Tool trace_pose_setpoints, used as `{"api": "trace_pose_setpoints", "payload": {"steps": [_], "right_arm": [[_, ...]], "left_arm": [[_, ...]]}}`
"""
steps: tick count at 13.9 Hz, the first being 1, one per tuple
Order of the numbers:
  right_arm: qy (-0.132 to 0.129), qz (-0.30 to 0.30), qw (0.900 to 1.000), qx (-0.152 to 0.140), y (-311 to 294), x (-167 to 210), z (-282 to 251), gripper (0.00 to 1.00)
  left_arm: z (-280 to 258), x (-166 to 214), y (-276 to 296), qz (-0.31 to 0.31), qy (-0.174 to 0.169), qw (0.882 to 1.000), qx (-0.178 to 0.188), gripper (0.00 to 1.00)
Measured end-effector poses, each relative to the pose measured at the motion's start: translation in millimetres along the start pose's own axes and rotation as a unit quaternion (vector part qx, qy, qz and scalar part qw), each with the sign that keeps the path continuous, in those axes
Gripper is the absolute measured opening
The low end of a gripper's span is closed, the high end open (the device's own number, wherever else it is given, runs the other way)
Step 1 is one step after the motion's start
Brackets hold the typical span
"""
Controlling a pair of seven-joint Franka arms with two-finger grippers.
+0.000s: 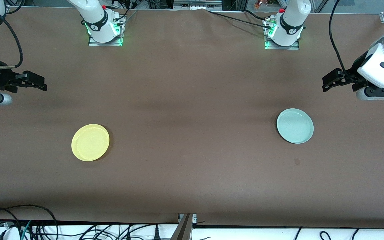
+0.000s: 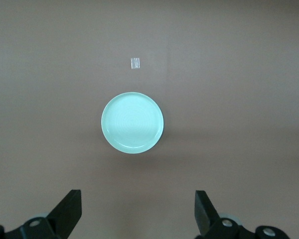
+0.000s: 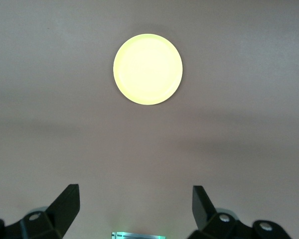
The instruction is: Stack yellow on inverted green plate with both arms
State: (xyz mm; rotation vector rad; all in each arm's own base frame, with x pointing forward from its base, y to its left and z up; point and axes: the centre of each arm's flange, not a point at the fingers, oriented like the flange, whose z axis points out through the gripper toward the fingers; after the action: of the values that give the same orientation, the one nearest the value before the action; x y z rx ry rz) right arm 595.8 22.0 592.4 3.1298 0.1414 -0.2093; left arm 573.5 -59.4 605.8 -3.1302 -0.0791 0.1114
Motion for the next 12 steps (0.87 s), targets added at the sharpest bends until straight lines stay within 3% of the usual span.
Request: {"api": "trace_pose_setpoints", "payload": {"steps": [5,9,12], "right_arm": [[0.000,0.001,1.000,0.000,0.4,0.1,0.1,1.00],[0.000,0.003,1.000,0.000,1.4,0.2,0.1,1.00],[0.000,0.005,1.000,0.000,2.5,0.2,0.2,1.00]], "left_arm": [[25.3,16.1,-41.8,-0.015,-0.031,0.999,0.003,1.00],[89.7,44.4,-83.2,-0.022,-0.071,0.997,0.030,1.00],[174.9,61.6,-110.3,-0.035,-0.048,0.998,0.032,1.00]]}}
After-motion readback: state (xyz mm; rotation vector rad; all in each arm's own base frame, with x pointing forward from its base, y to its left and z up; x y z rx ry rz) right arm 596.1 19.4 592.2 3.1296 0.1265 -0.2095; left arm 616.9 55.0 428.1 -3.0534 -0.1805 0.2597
